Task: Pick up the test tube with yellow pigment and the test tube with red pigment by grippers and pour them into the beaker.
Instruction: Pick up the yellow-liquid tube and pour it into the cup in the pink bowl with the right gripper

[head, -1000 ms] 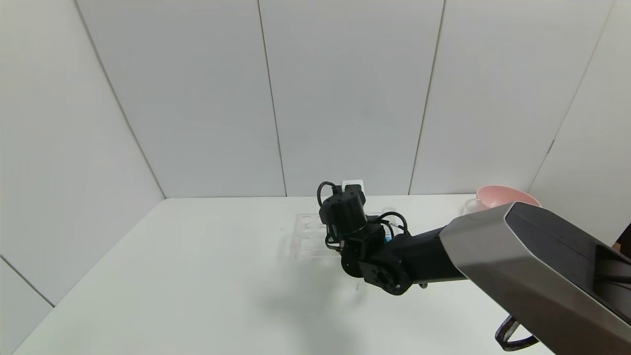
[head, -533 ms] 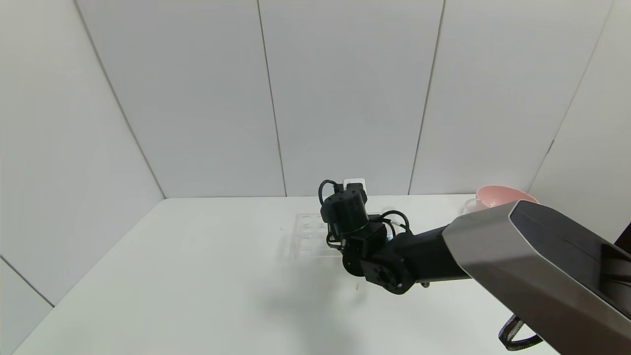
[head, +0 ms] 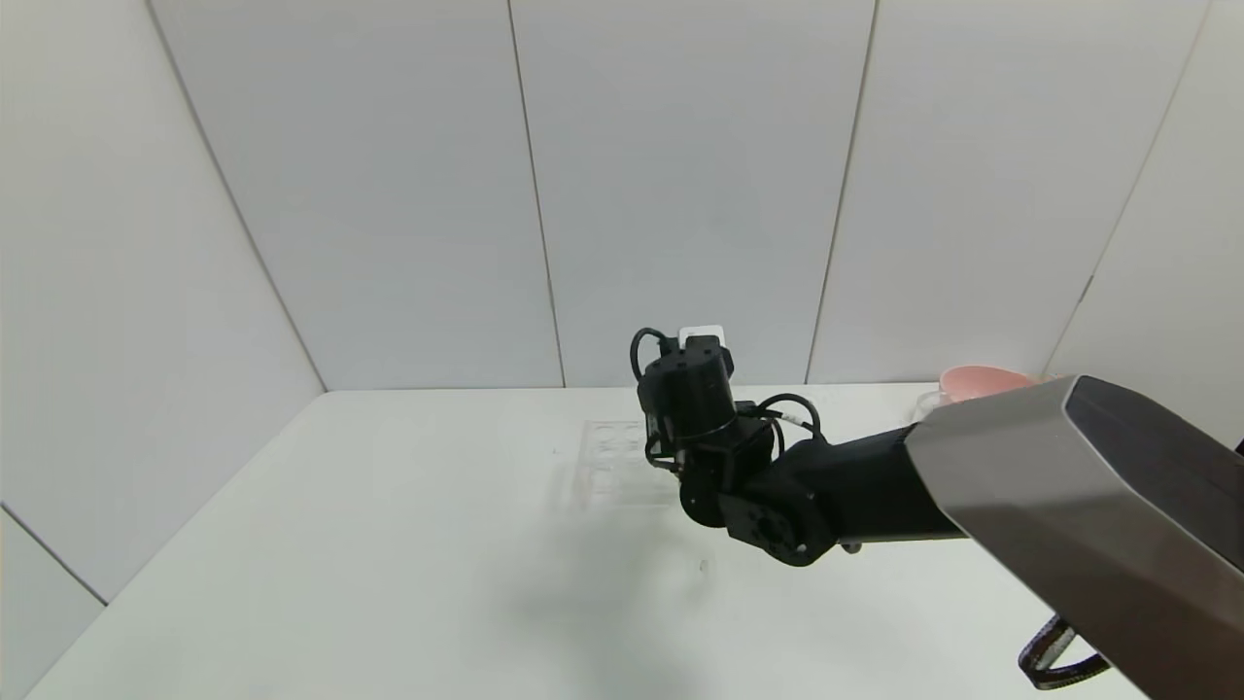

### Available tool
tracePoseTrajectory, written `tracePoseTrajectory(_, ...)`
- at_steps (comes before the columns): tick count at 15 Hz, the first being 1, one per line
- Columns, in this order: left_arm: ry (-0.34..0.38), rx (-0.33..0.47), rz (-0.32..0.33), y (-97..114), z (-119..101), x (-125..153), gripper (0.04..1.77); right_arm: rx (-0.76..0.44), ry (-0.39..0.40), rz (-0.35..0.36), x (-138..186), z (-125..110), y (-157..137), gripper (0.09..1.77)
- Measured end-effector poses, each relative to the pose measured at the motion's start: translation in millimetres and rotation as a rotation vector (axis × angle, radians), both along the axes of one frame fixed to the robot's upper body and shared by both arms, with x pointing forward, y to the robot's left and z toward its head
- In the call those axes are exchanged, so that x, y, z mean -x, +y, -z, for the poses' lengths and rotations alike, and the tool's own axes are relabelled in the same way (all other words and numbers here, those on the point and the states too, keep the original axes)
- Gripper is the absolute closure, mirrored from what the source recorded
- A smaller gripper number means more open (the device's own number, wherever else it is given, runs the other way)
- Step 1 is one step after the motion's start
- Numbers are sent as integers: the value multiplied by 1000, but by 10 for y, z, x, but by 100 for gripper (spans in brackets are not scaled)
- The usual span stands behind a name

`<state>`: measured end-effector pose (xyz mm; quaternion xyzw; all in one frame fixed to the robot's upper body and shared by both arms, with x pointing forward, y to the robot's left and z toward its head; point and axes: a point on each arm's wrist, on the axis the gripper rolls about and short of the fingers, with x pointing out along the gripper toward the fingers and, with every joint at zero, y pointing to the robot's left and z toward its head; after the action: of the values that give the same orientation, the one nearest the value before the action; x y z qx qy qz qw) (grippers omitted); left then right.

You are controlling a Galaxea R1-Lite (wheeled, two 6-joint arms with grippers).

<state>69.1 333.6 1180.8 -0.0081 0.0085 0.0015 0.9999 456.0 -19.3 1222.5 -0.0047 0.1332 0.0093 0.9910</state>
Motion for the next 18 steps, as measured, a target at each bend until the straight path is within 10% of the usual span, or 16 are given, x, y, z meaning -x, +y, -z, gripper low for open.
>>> tracePoseTrajectory(6, 0, 0, 0, 0, 0, 0, 9, 16, -50, -34, 158, -498, -90, 130)
tracePoseTrajectory(14, 0, 0, 0, 0, 0, 0, 9, 8, -49, -56, 278, -565, -130, 130)
tracePoseTrajectory(18, 0, 0, 0, 0, 0, 0, 9, -5, 46, -266, 513, -558, -370, 130)
